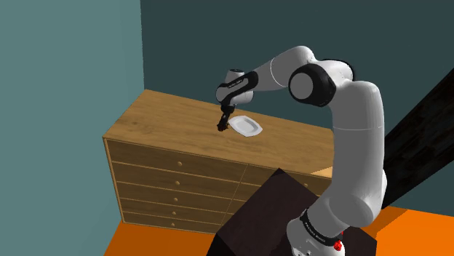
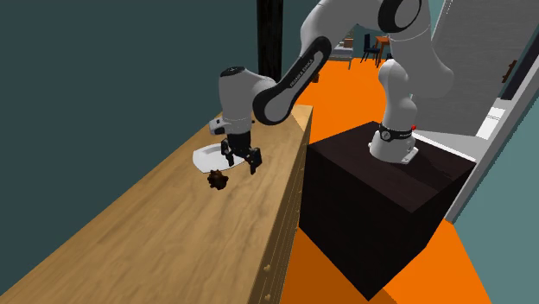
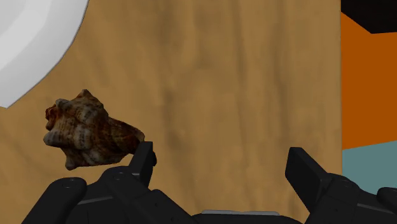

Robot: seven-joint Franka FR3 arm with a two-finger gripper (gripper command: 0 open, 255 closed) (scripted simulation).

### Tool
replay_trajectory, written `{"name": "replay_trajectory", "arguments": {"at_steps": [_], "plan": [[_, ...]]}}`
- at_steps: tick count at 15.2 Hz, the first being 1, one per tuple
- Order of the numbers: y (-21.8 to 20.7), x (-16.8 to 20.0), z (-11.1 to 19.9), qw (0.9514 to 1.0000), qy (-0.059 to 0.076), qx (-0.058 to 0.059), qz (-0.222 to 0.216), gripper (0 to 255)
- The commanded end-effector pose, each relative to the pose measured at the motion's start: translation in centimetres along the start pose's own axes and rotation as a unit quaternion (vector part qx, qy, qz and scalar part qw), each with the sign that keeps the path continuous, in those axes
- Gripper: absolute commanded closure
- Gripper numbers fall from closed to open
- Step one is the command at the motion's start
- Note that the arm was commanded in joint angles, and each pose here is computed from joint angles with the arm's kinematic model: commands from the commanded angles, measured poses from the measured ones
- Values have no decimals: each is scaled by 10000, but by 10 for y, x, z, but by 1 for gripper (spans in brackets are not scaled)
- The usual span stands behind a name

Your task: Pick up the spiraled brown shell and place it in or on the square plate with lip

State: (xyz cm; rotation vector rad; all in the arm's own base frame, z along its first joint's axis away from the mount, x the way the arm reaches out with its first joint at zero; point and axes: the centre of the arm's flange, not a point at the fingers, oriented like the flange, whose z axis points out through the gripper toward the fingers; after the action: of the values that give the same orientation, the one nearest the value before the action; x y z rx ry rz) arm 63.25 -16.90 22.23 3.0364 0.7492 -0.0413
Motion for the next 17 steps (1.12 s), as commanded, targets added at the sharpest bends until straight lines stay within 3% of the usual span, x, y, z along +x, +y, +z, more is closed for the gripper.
{"name": "replay_trajectory", "arguments": {"at_steps": [1,4,12,13,17], "plan": [[1,1,10,10000,2,-3,-4,0],[1,1,23,10000,2,-3,-4,0],[1,1,23,10000,2,-3,-4,0],[1,1,23,10000,2,-3,-4,255],[1,1,23,10000,2,-3,-4,255]]}}
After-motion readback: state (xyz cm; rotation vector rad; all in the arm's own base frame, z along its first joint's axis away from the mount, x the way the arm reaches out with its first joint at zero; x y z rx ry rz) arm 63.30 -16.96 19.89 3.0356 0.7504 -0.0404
